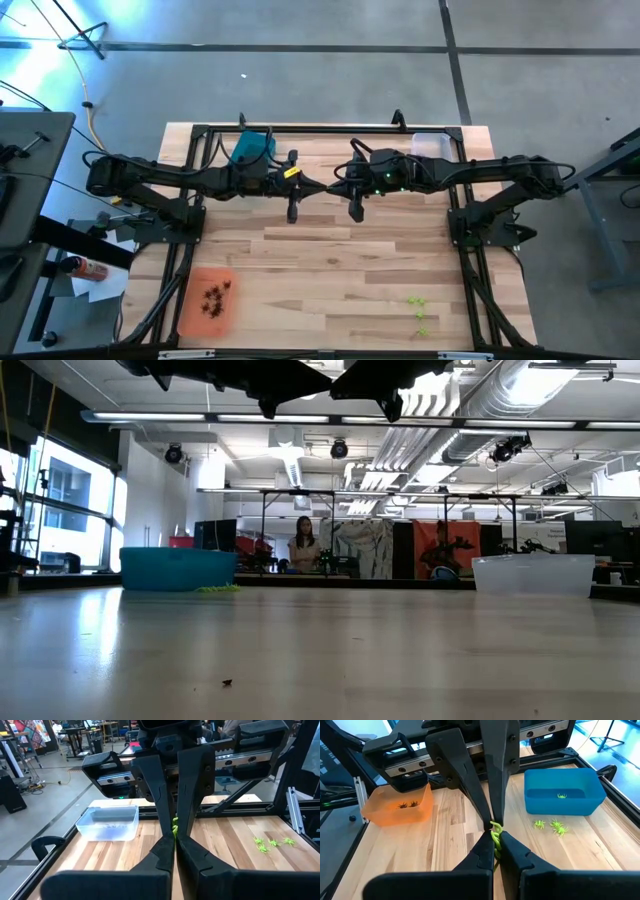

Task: Sort Halloween decoration
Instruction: Put the green spider toy into the blue bin

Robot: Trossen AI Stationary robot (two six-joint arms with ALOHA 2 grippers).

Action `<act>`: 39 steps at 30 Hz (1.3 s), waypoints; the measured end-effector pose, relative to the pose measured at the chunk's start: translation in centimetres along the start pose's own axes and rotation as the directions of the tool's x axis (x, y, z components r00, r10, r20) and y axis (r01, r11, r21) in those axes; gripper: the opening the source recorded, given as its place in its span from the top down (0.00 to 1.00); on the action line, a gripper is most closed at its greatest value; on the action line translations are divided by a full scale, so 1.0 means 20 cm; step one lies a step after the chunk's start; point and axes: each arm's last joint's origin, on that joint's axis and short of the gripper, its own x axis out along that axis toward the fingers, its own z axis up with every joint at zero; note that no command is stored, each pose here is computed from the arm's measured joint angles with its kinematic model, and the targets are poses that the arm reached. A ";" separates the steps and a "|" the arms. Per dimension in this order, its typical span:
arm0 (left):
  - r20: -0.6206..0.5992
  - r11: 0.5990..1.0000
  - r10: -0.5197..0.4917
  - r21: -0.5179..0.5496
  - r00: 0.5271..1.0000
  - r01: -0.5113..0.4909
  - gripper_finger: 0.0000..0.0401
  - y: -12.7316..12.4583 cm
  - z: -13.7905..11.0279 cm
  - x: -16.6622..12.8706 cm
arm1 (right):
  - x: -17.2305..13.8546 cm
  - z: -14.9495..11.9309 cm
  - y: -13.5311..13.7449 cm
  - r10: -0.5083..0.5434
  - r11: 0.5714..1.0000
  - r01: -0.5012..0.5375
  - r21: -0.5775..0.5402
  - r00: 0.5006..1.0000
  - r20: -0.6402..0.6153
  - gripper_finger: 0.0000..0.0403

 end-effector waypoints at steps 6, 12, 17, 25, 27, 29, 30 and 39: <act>-0.001 1.000 0.003 0.000 1.000 -0.003 1.00 0.00 0.00 0.00 | 0.00 0.00 0.00 0.000 1.000 0.000 -0.003 1.000 -0.001 0.97; -0.011 0.999 0.048 -0.004 0.999 -0.048 1.00 0.05 -0.01 0.00 | -0.01 -0.02 -0.01 -0.057 0.998 0.056 -0.011 0.997 -0.047 0.78; -0.073 0.996 0.085 -0.001 0.994 -0.085 1.00 0.10 0.00 -0.06 | -0.07 -0.04 -0.03 -0.198 0.980 0.198 -0.019 0.975 -0.098 0.57; -0.163 0.960 0.281 0.050 0.946 -0.277 1.00 0.24 0.06 -0.29 | -0.23 -0.06 -0.07 -0.281 0.956 0.292 0.025 0.937 -0.208 0.36; -0.165 0.947 0.322 0.038 0.932 -0.320 1.00 0.28 0.07 -0.34 | -0.25 -0.07 -0.10 -0.298 0.947 0.317 0.049 0.926 -0.232 0.35; -0.161 0.937 0.345 0.010 0.924 -0.349 1.00 0.31 0.08 -0.38 | -0.25 -0.07 -0.11 -0.300 0.942 0.327 0.078 0.923 -0.240 0.35; -0.152 0.937 0.344 -0.008 0.927 -0.349 1.00 0.32 0.09 -0.39 | -0.25 -0.07 -0.12 -0.291 0.943 0.320 0.088 0.925 -0.243 0.35; -0.216 0.959 0.237 -0.102 0.947 -0.263 1.00 0.29 0.01 -0.28 | -0.15 -0.24 -0.14 -0.142 0.970 0.207 0.130 0.911 -0.387 0.35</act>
